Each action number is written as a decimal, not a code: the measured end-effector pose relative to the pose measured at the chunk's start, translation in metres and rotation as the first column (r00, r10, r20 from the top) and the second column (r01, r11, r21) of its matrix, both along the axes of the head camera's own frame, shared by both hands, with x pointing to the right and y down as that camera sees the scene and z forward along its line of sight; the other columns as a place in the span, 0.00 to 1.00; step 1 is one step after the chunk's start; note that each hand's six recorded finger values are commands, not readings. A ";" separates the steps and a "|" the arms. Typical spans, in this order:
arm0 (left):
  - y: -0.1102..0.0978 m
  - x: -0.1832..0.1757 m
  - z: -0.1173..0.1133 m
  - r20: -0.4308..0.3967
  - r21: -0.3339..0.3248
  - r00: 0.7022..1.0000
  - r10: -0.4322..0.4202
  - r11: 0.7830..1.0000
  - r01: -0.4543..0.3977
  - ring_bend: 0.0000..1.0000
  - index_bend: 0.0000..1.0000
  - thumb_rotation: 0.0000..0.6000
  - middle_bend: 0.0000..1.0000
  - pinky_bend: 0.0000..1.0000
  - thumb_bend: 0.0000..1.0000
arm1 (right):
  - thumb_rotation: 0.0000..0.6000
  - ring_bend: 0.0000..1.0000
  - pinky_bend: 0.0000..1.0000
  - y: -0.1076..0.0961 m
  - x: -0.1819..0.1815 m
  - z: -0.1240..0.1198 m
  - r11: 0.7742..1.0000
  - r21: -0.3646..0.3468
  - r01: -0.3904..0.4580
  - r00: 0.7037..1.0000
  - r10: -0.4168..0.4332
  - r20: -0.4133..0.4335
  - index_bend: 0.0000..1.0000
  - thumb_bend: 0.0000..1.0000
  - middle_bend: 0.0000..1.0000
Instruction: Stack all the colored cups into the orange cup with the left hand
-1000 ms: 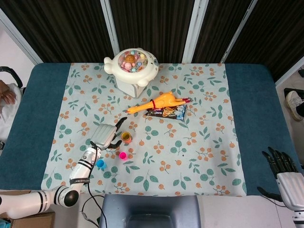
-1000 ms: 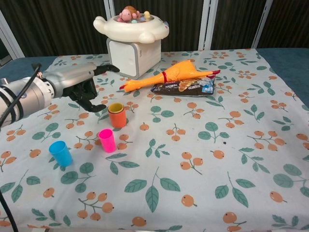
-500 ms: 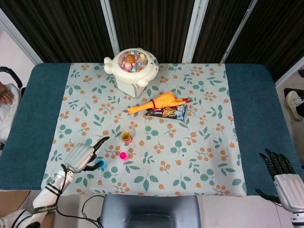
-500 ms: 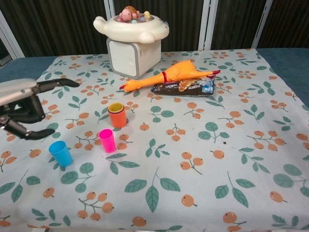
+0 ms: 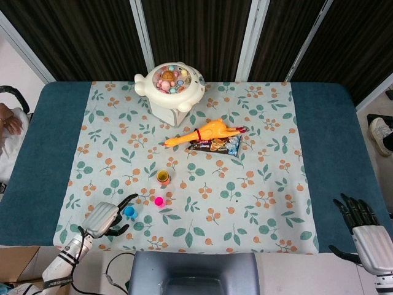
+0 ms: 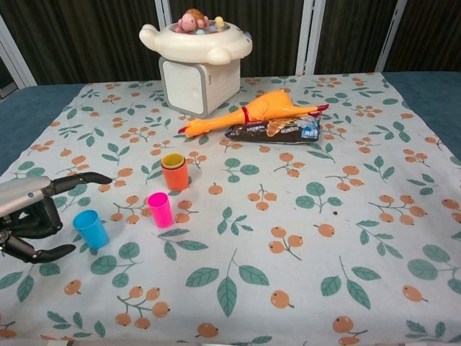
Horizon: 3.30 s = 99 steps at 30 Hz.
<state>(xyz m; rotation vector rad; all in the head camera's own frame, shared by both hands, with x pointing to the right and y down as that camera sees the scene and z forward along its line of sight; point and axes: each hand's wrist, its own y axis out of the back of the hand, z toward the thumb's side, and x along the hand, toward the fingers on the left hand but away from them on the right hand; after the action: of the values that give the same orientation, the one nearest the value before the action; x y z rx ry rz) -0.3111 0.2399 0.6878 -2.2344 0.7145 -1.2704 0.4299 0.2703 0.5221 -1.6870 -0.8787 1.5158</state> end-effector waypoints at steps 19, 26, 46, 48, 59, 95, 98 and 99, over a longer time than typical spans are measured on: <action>-0.006 -0.001 0.018 0.000 -0.004 0.998 -0.062 0.998 0.062 1.00 0.39 1.00 1.00 1.00 0.33 | 1.00 0.00 0.00 -0.001 0.002 -0.001 1.000 0.007 -0.005 1.000 0.005 -0.003 0.00 0.21 0.00; -0.008 0.005 0.018 -0.021 0.000 0.998 -0.067 0.998 0.067 1.00 0.42 1.00 1.00 1.00 0.33 | 1.00 0.00 0.00 0.000 0.001 -0.001 1.000 0.006 -0.005 1.000 0.005 -0.005 0.00 0.21 0.00; -0.041 0.014 -0.005 -0.082 0.094 0.991 -0.102 0.990 0.109 1.00 0.55 1.00 1.00 1.00 0.33 | 1.00 0.00 0.00 0.000 0.002 -0.001 1.000 0.009 -0.004 1.000 0.004 -0.006 0.00 0.21 0.00; -0.053 0.020 -0.014 -0.116 0.106 0.986 -0.118 0.986 0.131 1.00 0.55 1.00 1.00 1.00 0.33 | 1.00 0.00 0.00 0.001 0.001 0.000 1.000 0.005 -0.002 1.000 0.002 -0.008 0.00 0.21 0.00; -0.129 0.069 -0.029 -0.195 0.131 0.957 -0.215 0.961 0.243 1.00 0.54 1.00 1.00 1.00 0.34 | 1.00 0.00 0.00 -0.002 0.000 0.006 1.000 -0.011 -0.005 1.000 0.005 -0.016 0.00 0.21 0.00; -0.126 0.121 0.025 -0.079 0.117 0.980 -0.182 0.975 0.190 1.00 0.54 1.00 1.00 1.00 0.35 | 1.00 0.00 0.00 -0.006 0.003 0.002 1.000 -0.007 -0.011 1.000 0.011 0.006 0.00 0.21 0.00; -0.127 0.119 0.025 -0.077 0.119 0.980 -0.184 0.974 0.192 1.00 0.54 1.00 1.00 1.00 0.35 | 1.00 0.00 0.00 -0.006 0.003 0.002 1.000 -0.008 -0.010 1.000 0.010 0.004 0.00 0.21 0.00; -0.128 0.118 0.025 -0.075 0.119 0.980 -0.184 0.974 0.192 1.00 0.54 1.00 1.00 1.00 0.35 | 1.00 0.00 0.00 -0.006 0.002 0.003 1.000 -0.009 -0.009 1.000 0.009 0.004 0.00 0.21 0.00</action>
<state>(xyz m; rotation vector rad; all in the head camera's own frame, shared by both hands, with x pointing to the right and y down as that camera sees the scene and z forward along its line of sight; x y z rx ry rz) -0.1935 0.1123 0.7129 -2.1536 1.0229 -1.2076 0.4323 0.2644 0.5247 -1.6948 -0.8839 1.5253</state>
